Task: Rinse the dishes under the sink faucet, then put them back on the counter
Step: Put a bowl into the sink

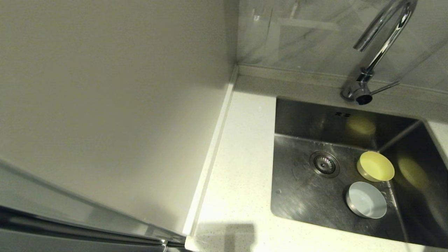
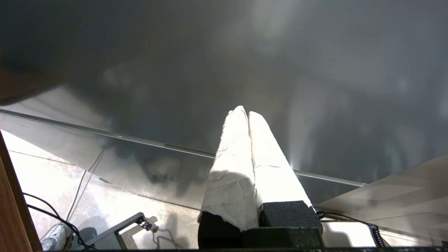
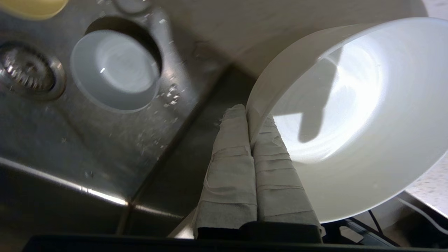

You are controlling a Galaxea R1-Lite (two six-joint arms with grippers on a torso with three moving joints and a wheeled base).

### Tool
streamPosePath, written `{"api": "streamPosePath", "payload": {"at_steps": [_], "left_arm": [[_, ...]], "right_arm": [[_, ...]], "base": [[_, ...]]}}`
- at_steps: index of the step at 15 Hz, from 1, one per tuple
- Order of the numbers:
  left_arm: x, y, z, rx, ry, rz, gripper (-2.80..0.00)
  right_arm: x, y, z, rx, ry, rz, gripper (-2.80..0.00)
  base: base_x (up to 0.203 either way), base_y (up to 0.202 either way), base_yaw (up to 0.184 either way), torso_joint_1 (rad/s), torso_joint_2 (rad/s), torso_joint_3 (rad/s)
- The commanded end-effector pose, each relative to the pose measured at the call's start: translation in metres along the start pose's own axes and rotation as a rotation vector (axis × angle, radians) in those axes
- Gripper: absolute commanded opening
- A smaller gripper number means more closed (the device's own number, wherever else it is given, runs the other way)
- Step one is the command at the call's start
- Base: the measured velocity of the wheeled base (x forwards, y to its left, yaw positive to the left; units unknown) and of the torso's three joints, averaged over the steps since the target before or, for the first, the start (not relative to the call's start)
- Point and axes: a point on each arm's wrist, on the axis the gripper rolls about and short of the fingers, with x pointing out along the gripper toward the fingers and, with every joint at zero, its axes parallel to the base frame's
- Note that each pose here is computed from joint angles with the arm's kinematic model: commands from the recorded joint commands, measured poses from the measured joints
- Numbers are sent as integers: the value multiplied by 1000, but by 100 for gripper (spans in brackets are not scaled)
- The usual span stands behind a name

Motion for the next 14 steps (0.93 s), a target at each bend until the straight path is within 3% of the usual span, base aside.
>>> {"api": "streamPosePath", "payload": {"at_steps": [1, 7, 12, 14], "left_arm": [[0, 0, 0, -1, -3, 0, -280], [0, 0, 0, -1, -3, 1, -280], [0, 0, 0, -1, -3, 1, -280], [0, 0, 0, -1, -3, 1, -280]], "right_arm": [[-12, 15, -12, -61, -22, 40, -280], [-24, 84, -65, -365, 12, 150, -280], [-24, 150, -133, -701, 11, 154, -280], [-12, 172, -173, -860, 3, 103, -280]], "base": [[0, 0, 0, 0, 0, 0], [0, 0, 0, 0, 0, 0], [0, 0, 0, 0, 0, 0], [0, 0, 0, 0, 0, 0]]}}
